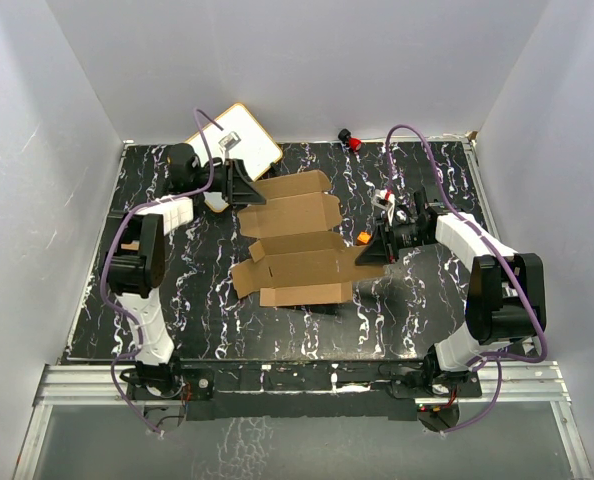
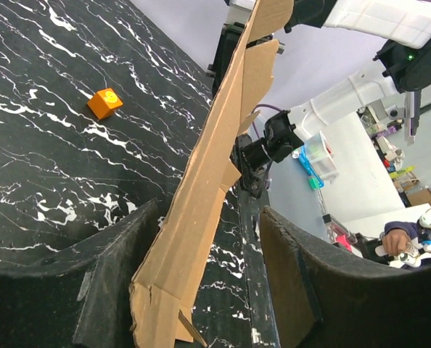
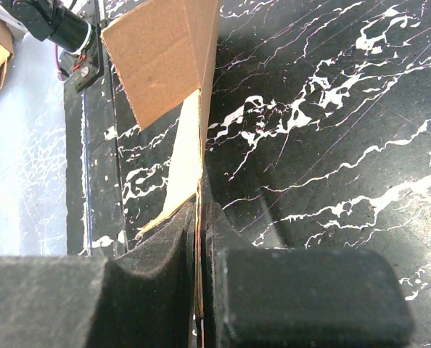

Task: Fold the paper box

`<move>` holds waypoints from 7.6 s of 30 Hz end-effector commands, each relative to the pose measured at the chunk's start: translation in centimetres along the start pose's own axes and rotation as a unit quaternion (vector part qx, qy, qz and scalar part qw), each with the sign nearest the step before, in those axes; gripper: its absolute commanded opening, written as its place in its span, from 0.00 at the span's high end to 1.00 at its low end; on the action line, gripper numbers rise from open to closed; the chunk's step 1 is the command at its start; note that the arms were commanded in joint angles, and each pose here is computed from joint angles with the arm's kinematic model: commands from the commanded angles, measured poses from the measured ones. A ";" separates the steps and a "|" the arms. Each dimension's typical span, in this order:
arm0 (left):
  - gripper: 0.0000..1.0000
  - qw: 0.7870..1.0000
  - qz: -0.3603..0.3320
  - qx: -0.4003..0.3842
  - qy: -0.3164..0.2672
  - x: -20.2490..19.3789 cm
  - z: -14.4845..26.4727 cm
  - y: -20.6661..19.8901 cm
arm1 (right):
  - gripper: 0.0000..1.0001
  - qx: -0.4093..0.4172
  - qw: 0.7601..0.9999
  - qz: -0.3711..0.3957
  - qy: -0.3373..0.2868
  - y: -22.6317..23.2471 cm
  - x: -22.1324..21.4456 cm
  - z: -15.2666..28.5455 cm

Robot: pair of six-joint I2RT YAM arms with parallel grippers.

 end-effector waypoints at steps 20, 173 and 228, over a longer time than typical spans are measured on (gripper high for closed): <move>0.74 0.998 -0.052 -0.021 0.019 -0.5 0.0 -2.6 | 0.92 0.005 0.997 0.070 -0.024 0.5 2.5 0.5; 1.00 0.951 -0.295 0.030 -0.087 -4.1 -0.4 -22.3 | 0.55 0.196 0.927 0.302 -0.105 11.9 9.2 -1.6; 1.00 0.938 -0.286 0.139 -0.137 -5.8 0.1 -20.5 | 0.30 -0.211 0.944 0.136 -0.213 1.5 8.6 10.5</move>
Point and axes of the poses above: each gripper's point midway between its finger pads, its own z axis back along the fingers, its own y axis along the line the jaws close on, x = y × z, the point moved 6 cm from there along z, back along the fingers, and after that the axes turned 2 degrees about -z, right-handed, at the moved point
